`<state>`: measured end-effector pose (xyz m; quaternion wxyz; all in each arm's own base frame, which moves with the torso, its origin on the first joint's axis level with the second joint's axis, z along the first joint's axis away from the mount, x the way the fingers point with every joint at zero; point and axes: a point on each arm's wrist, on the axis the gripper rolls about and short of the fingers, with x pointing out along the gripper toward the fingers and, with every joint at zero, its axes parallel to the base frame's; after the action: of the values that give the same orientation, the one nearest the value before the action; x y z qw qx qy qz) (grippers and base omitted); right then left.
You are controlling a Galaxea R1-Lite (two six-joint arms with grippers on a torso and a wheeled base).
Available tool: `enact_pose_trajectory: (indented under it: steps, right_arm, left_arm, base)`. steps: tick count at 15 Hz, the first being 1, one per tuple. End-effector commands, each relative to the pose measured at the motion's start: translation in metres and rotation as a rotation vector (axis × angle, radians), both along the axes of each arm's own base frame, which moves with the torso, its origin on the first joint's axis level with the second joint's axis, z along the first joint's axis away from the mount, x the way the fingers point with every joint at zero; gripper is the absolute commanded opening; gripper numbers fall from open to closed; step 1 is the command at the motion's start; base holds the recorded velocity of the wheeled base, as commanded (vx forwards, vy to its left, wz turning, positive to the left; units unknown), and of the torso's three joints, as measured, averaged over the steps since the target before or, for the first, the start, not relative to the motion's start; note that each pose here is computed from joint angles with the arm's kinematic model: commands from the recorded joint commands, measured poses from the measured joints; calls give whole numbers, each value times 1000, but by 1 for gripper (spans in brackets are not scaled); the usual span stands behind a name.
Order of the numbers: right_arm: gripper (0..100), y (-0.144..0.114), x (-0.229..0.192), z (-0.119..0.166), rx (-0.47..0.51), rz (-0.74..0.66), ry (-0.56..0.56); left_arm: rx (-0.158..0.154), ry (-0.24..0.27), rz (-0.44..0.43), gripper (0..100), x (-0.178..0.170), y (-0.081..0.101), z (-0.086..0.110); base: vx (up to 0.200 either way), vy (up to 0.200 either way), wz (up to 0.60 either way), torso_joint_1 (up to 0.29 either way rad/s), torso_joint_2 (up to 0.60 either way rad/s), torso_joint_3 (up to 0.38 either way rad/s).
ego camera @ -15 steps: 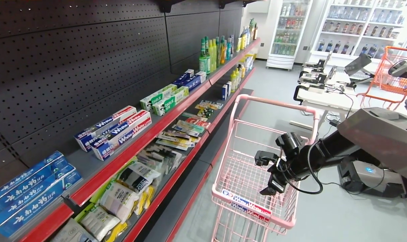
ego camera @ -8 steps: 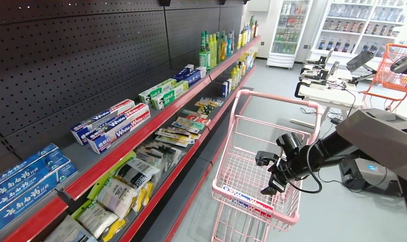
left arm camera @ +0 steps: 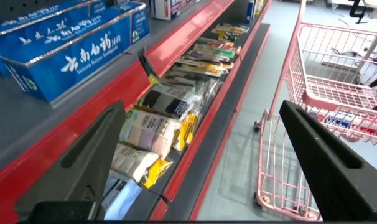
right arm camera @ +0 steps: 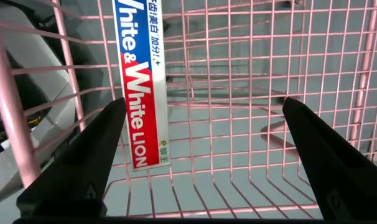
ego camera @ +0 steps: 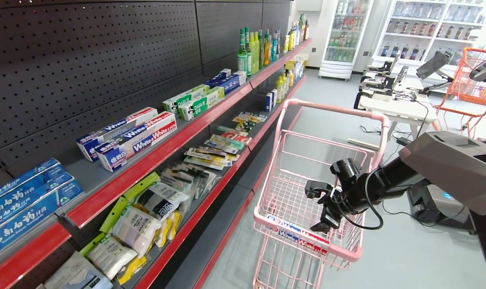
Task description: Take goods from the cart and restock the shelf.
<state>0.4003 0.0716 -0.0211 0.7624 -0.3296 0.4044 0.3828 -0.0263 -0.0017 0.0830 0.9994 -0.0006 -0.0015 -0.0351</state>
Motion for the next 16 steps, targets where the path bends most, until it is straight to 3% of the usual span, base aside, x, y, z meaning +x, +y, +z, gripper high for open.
enact_pose_trajectory:
  steps: [1,6,12,16]
  right_arm:
    - [100,0,2,-2,3,3,-1]
    - [100,2,1,-5,80,51,21]
    - [100,2,-2,-15,119,92,63]
    - [100,2,-3,-39,100,149,92]
  left_arm:
    - [0,1,0,100,0,0,0]
    - [0,0,0,100,0,0,0]
    - [0,1,0,100,0,0,0]
    - [0,1,1,100,0,0,0]
  base:
    - [0,0,0,-168,388,217]
    - [0,0,0,-132,314,172]
    - [0,0,0,-5,12,8]
    - [0,0,0,0,0,0]
